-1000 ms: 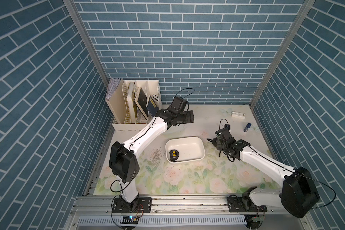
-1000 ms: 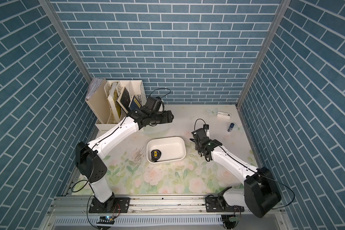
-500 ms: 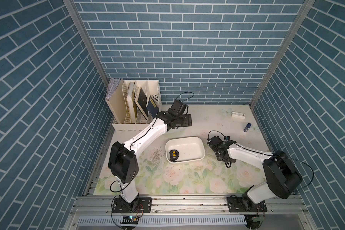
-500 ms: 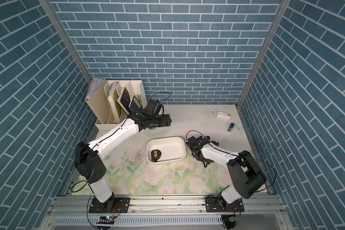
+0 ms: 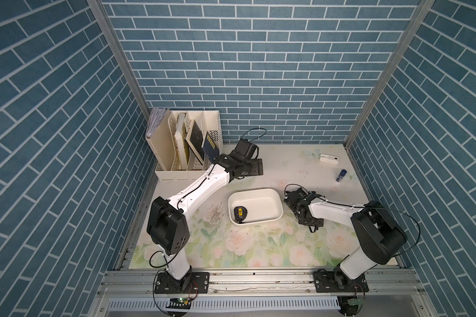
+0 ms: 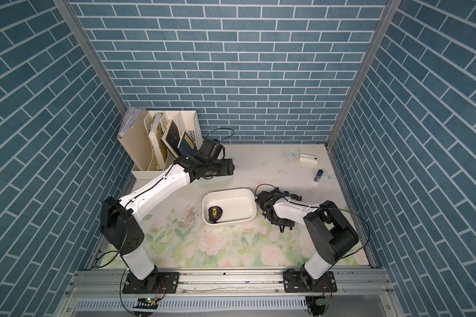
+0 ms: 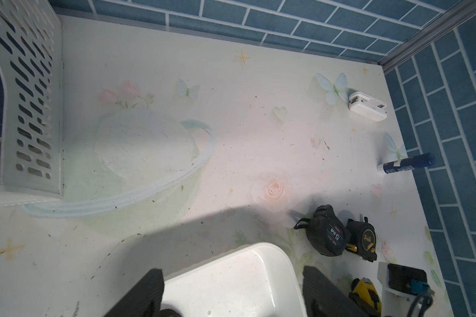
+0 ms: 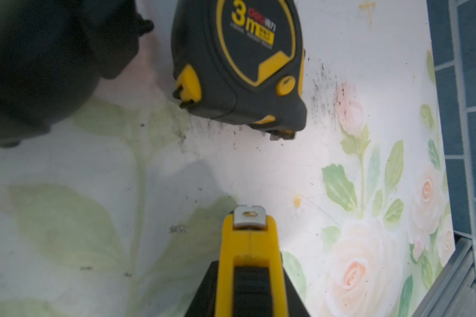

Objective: Take the tape measure out of the storage box
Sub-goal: Place the tape measure at the center of the board, then pick up the tape measure from the storage box.

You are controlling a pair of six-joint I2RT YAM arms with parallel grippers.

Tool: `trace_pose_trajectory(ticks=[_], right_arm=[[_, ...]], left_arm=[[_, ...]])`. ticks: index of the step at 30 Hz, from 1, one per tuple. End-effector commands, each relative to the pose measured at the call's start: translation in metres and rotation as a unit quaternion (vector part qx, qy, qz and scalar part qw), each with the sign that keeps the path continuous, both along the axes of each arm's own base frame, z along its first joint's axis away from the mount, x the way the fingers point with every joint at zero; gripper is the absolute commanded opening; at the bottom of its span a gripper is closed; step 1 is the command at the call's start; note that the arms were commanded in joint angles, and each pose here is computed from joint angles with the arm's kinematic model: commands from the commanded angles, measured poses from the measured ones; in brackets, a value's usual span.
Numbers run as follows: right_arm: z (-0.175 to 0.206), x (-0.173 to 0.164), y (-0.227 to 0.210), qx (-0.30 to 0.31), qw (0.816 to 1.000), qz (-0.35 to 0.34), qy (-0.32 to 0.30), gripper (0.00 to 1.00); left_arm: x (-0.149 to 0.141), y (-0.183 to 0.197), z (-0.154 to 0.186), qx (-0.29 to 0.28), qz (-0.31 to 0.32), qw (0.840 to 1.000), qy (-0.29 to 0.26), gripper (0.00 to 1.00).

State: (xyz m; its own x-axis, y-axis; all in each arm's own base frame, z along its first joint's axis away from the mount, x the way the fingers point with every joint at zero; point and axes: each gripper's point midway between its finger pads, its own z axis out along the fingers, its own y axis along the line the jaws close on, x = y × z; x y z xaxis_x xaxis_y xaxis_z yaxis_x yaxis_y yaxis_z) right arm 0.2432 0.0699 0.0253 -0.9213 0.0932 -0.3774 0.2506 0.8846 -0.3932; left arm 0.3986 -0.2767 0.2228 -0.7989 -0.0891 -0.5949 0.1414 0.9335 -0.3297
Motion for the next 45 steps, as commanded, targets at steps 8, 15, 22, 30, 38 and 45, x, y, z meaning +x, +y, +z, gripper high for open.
trace_pose_trajectory(ticks=[8,15,22,30,38,45], right_arm=[[-0.003,0.007,0.011,0.025,1.000,0.001,-0.008,0.52],[0.004,0.012,0.018,0.048,0.998,0.010,-0.025,0.83],[0.027,0.023,0.032,0.093,0.993,0.028,-0.061,0.97],[0.101,0.035,0.029,0.132,0.976,0.024,-0.170,0.98],[0.162,0.065,0.034,0.143,0.948,0.039,-0.281,0.98],[0.156,0.078,0.038,0.144,0.947,0.048,-0.284,0.98]], left_arm=[[-0.002,0.006,0.001,0.010,0.000,1.000,-0.002,0.84],[-0.001,0.005,0.002,0.010,-0.001,1.000,-0.003,0.85],[-0.004,0.009,-0.001,0.021,-0.004,1.000,0.001,0.85],[-0.030,0.022,-0.037,0.123,-0.033,0.990,0.060,0.86],[-0.103,0.013,-0.082,0.200,-0.065,0.969,0.128,0.86],[-0.138,0.034,-0.112,0.234,-0.038,0.959,0.157,0.86]])
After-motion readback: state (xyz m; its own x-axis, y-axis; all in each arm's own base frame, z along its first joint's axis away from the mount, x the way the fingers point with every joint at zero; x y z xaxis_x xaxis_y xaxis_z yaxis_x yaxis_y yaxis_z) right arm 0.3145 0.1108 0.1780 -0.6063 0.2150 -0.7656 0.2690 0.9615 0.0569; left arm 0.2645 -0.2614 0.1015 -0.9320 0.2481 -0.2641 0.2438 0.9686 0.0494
